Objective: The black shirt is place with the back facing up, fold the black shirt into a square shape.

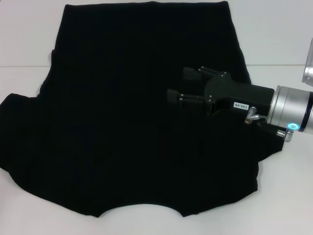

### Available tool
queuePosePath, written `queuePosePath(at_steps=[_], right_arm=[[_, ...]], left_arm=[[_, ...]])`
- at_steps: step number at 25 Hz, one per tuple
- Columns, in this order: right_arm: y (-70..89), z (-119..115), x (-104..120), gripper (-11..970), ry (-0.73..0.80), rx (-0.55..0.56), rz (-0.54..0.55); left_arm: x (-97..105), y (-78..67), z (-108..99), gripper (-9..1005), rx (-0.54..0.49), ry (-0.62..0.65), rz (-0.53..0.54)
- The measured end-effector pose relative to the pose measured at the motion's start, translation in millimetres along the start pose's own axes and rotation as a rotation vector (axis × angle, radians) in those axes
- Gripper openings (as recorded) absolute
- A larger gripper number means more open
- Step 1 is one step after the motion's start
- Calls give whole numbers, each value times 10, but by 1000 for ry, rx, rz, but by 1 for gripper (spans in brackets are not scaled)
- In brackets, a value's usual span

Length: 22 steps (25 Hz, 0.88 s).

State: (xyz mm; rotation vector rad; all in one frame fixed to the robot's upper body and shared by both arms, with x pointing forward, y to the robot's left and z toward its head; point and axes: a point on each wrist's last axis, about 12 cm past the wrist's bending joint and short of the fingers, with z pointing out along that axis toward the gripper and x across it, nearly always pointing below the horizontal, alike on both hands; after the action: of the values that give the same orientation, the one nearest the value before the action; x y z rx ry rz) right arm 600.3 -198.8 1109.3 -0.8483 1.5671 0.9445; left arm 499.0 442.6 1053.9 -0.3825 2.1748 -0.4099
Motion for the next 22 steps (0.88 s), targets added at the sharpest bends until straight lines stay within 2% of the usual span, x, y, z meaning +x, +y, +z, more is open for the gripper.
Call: queuePosePath(at_steps=[3,8,19,22], right_arm=[[0,-1,0,916,0,0,0],[0,-1,1,915,0,0,0],[2,-8,8,915,0,1,2],[3,-16,16,916,1,2,4]], left_arm=[[0,9,-5,204,-4,-3,-3],[13,-27,28,423,10,13,3],[9,-162,151,571,54,45,30],[4,-164,159,560,52,48,36]])
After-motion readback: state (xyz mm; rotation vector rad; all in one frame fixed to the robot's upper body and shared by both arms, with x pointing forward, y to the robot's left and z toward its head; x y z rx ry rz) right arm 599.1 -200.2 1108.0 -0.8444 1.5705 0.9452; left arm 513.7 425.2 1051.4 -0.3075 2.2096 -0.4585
